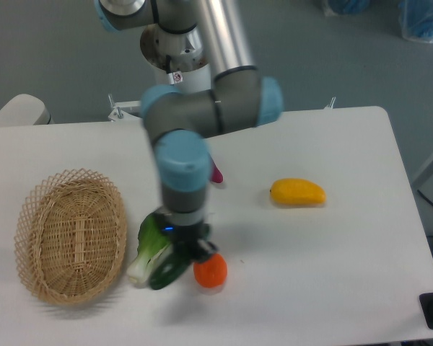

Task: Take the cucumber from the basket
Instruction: 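Carry the held cucumber away from the basket past the orange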

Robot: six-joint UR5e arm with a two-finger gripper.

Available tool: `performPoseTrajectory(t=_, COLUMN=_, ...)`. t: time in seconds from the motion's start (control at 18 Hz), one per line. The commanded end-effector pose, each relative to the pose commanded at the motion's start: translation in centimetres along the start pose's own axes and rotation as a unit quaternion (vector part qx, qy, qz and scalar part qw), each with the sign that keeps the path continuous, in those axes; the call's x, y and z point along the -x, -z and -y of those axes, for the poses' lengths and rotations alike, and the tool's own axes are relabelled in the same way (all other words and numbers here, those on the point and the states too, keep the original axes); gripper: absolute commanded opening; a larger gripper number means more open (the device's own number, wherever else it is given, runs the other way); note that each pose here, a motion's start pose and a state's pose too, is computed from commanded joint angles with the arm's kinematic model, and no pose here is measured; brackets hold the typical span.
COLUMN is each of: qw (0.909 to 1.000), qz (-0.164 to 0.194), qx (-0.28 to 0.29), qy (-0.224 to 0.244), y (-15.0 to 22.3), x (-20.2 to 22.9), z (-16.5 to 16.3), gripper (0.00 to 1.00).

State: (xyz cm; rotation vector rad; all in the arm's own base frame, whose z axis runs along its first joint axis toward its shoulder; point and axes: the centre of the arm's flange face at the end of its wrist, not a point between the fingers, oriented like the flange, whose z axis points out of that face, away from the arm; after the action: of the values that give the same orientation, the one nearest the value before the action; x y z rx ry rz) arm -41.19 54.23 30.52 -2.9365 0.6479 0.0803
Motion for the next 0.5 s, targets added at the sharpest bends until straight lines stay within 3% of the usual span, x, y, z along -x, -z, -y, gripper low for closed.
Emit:
performPoseTrajectory(t=0.22, qw=0.9993, qz=-0.012, qx=0.007, qy=-0.035, y=-0.3, x=4.9, z=-4.9, gripper=0.0)
performPoseTrajectory(t=0.5, qw=0.9983, qz=-0.021, qx=0.039, qy=-0.037, y=-1.2, x=8.7, z=-6.4, gripper=0.0)
